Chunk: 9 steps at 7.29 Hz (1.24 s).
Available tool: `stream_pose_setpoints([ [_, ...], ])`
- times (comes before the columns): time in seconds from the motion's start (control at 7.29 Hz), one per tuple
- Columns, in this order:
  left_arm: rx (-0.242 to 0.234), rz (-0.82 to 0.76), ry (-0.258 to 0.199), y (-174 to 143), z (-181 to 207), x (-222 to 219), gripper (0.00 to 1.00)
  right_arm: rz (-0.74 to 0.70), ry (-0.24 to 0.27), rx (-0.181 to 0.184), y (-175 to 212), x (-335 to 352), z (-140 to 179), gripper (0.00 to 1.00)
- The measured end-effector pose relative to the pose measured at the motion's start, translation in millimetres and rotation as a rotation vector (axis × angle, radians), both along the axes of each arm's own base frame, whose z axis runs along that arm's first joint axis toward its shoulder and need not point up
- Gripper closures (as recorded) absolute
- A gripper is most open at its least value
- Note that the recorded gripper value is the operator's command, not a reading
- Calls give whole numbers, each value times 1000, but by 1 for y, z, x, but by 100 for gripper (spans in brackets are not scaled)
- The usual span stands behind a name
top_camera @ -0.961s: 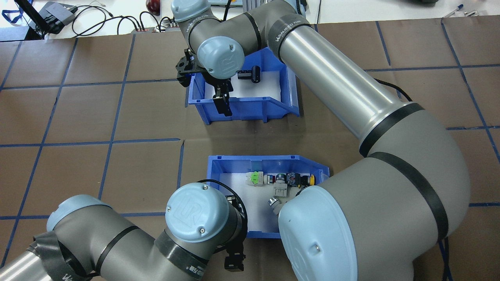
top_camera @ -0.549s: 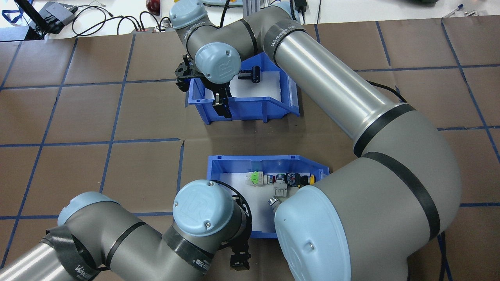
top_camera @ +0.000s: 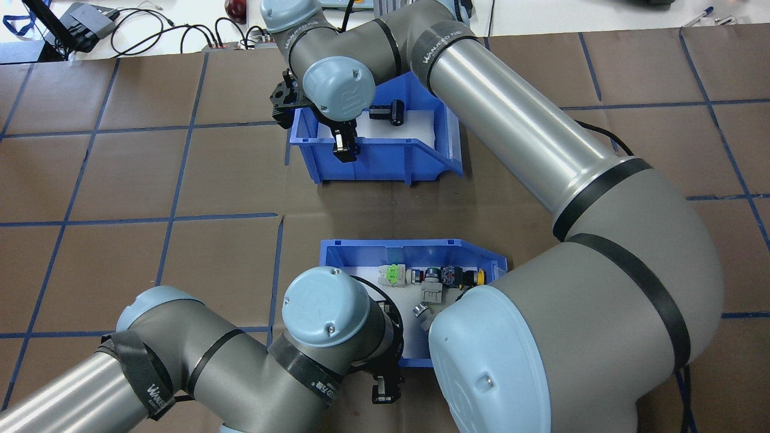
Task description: Place button box in front
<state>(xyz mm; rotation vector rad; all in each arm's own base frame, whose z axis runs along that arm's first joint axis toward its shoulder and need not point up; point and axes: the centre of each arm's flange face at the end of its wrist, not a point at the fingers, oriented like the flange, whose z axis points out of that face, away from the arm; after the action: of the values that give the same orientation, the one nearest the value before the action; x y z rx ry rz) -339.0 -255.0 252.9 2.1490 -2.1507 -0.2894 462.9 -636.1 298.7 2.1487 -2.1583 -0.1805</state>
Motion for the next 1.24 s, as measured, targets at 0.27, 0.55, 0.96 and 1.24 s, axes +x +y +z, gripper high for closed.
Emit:
stream_pose_setpoints([
  [0.27, 1, -2, -1, -1, -2, -1, 100, 18, 4, -54, -28, -54, 37, 96],
  [0.55, -25, -1, -14, -9, 11, -1, 100, 35, 3, -70, -55, -125, 69, 98],
  [0.96, -52, 39, -59, -74, 73, 6, 100, 64, 39, -26, -79, -243, 107, 99],
  [1.24, -66, 43, -52, -135, 94, 22, 100, 77, 54, 47, -83, -341, 128, 99],
])
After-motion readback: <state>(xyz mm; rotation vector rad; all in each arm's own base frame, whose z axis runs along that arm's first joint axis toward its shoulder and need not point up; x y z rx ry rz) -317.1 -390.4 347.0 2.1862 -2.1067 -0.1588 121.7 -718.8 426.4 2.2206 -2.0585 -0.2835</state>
